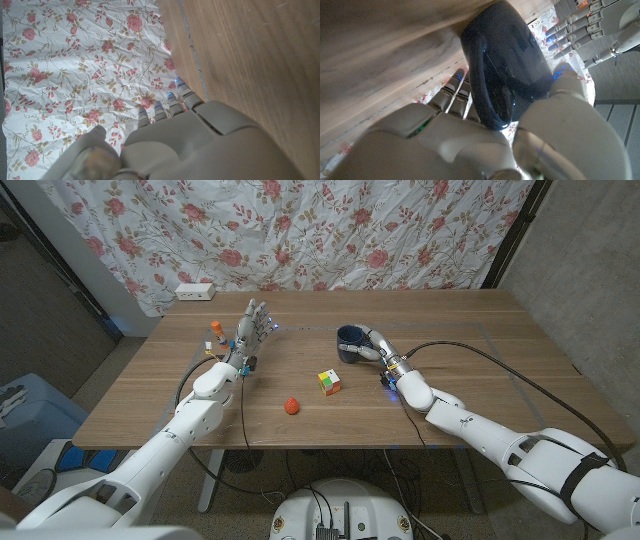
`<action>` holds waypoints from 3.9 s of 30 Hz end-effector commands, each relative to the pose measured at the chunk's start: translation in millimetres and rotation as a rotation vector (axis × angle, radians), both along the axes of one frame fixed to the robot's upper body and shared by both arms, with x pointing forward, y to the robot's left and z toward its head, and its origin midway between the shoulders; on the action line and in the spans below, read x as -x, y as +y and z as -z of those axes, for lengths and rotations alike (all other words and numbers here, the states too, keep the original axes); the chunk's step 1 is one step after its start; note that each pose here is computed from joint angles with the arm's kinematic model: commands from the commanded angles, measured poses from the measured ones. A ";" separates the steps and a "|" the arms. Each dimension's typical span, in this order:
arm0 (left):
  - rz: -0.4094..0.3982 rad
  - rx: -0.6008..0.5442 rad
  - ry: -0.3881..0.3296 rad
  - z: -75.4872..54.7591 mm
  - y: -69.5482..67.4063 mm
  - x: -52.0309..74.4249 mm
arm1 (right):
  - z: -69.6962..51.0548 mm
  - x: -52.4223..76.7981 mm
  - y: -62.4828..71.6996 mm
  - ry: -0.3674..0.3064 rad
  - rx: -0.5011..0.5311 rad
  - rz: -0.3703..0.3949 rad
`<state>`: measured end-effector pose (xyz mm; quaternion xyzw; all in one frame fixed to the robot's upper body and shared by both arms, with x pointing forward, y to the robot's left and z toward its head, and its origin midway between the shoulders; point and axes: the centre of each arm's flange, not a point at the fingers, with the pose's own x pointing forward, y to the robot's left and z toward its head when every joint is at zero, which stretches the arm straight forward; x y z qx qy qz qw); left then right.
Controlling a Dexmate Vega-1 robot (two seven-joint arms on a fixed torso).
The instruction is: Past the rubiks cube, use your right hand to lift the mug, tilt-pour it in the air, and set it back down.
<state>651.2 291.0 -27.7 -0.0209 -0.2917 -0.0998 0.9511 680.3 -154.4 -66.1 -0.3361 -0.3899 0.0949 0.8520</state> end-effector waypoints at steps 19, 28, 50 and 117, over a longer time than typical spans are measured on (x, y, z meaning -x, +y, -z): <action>0.000 0.000 0.000 0.1 -0.1 0.1 | 4.5 -3.3 1.2 0.025 -0.069 -0.035; 0.000 0.000 0.000 0.1 0.0 0.0 | 5.7 -3.3 1.3 0.014 -0.093 -0.030; 0.000 0.000 0.000 -0.1 0.0 -0.1 | 7.8 -0.3 3.1 0.007 -0.163 -0.047; 0.000 0.000 0.000 0.0 -0.2 0.0 | -62.1 64.0 -27.1 -0.050 0.065 0.133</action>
